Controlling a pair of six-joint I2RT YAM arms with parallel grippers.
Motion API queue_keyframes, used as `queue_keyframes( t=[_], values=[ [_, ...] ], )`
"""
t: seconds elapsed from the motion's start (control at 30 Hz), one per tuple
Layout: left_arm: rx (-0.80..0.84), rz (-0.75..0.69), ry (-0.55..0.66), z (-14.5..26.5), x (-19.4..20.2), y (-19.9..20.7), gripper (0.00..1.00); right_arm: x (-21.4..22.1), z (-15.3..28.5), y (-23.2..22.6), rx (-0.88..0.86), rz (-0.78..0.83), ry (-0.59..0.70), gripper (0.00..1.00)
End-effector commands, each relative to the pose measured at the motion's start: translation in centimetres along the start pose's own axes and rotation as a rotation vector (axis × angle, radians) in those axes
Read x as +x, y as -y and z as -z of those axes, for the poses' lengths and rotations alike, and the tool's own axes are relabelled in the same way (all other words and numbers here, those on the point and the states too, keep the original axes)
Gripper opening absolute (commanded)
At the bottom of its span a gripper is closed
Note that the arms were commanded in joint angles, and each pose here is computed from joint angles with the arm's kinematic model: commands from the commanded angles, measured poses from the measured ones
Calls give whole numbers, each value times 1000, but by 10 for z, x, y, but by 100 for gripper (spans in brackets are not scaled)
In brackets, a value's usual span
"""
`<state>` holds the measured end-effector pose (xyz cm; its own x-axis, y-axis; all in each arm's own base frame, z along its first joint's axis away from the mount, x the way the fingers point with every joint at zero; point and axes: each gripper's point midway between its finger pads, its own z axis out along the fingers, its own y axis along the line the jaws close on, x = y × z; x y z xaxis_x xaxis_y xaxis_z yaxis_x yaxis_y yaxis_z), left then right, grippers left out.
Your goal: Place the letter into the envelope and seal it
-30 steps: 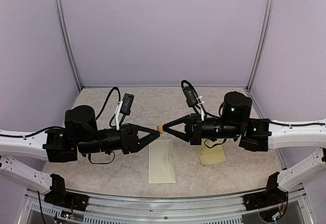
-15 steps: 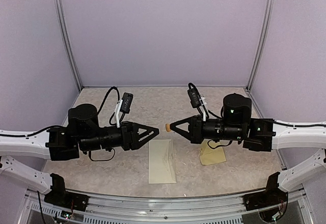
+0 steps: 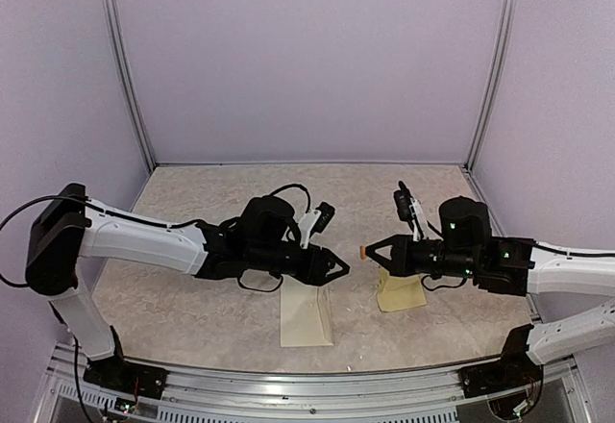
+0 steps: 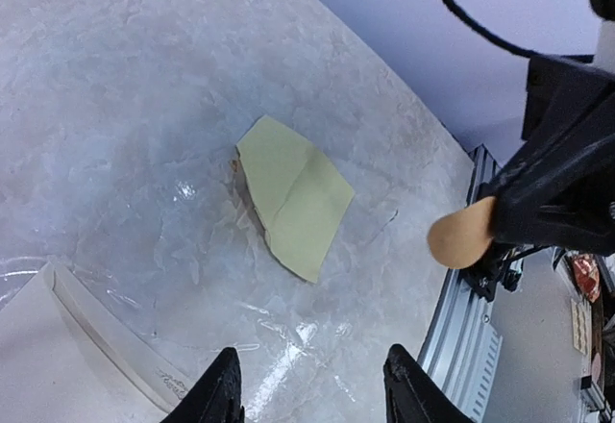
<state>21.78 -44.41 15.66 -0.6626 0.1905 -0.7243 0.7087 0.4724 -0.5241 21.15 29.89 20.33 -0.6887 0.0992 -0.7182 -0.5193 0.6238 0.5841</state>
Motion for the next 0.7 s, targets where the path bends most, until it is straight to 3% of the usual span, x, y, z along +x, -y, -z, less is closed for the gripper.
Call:
queue_keyframes(
  t=[0.0,0.2,0.47,0.67],
  values=[
    [16,-68,-104,-32,12,-15,46,2,5,8,24,-28,4,0],
    [-74,-43,-222,-55,44,-69,43,7,5,9,22,-30,-13,0],
    [-159,-14,-292,-43,77,-111,42,8,-1,5,3,-24,-32,0],
    [-220,33,-296,-33,90,-127,41,24,-19,-13,-68,65,-125,0]
  ],
)
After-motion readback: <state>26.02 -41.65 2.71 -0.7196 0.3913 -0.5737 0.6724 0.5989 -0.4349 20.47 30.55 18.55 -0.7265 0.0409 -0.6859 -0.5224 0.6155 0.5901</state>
